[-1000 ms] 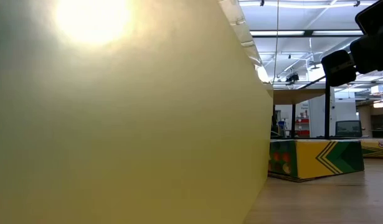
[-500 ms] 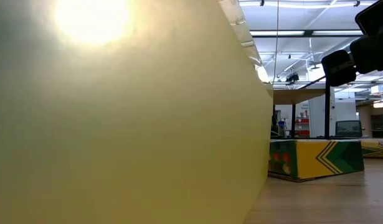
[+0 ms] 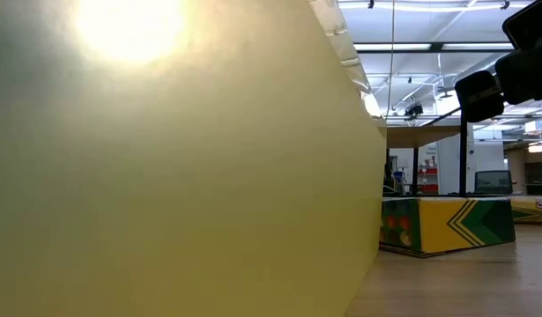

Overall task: Pick & Place Office Desk Supplies
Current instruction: Put the blue rubberband into the blue bin

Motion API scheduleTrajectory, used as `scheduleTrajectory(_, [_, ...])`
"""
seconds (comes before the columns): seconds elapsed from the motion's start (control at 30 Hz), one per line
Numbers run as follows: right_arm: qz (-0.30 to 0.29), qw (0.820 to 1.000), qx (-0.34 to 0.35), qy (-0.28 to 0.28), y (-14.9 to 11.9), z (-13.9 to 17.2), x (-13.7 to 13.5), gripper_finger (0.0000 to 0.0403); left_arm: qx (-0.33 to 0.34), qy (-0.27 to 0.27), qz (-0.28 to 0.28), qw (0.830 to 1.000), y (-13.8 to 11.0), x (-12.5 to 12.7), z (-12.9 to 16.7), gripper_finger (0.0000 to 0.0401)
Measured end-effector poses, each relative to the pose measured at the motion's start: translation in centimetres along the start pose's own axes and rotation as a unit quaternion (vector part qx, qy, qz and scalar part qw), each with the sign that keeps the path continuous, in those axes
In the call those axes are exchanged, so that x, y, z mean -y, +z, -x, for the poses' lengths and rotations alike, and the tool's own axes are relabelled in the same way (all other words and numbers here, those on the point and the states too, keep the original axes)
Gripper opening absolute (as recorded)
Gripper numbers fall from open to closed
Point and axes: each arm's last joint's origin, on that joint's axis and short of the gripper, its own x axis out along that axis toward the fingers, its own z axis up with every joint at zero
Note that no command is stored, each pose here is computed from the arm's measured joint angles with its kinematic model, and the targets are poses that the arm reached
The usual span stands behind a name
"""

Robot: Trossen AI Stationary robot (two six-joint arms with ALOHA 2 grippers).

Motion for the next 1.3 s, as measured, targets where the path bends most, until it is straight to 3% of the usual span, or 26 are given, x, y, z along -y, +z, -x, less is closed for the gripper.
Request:
scheduleTrajectory(1.1, [0.0,1.0,0.0,0.0,0.0,0.0,0.0,0.0008,-0.02,-0.002,0.002,1.0,-0.39,0.05,0.01,0.0127])
scheduleTrajectory(1.3, [0.068,0.998,0.0,0.0,-0.01,0.0,0.01,0.0008,-0.02,-0.002,0.002,1.0,-0.39,0.05,0.01,0.0127])
